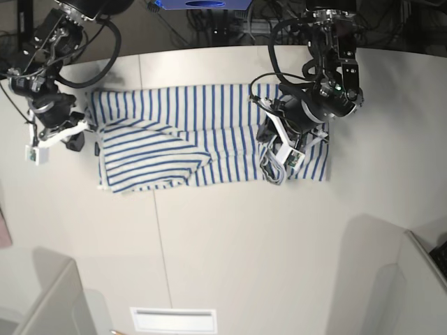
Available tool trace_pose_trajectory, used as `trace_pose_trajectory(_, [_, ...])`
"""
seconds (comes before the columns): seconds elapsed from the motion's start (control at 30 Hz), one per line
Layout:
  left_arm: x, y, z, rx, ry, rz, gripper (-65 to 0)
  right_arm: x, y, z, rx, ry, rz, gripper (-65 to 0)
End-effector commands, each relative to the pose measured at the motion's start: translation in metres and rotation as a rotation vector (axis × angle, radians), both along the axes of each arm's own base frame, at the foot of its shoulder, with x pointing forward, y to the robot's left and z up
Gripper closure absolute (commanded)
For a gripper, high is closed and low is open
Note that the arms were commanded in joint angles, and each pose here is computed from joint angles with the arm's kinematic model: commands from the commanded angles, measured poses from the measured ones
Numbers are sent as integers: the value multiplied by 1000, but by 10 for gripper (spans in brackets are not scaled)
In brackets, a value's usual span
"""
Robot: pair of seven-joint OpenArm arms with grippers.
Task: Fold the T-shirt properly
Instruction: 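Lift the strip end with the left gripper and fold it toward the right gripper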
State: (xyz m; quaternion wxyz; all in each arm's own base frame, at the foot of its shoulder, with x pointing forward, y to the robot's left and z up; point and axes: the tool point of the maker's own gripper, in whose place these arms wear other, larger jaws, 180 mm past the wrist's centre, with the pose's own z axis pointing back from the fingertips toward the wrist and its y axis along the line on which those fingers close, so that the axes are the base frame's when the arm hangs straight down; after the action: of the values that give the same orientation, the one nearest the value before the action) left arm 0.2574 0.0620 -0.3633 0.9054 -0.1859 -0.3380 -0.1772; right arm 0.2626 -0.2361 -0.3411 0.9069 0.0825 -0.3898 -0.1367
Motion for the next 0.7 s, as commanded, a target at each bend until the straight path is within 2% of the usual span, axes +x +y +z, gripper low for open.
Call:
trace_pose_trajectory(0.0, [8, -5, 12, -33, -46, 3, 0, 7, -4, 12, -15, -46, 0, 0])
trace_pose_trajectory(0.67, [14, -10, 17, -48, -58, 10, 0, 7, -4, 12, -15, -46, 0, 0])
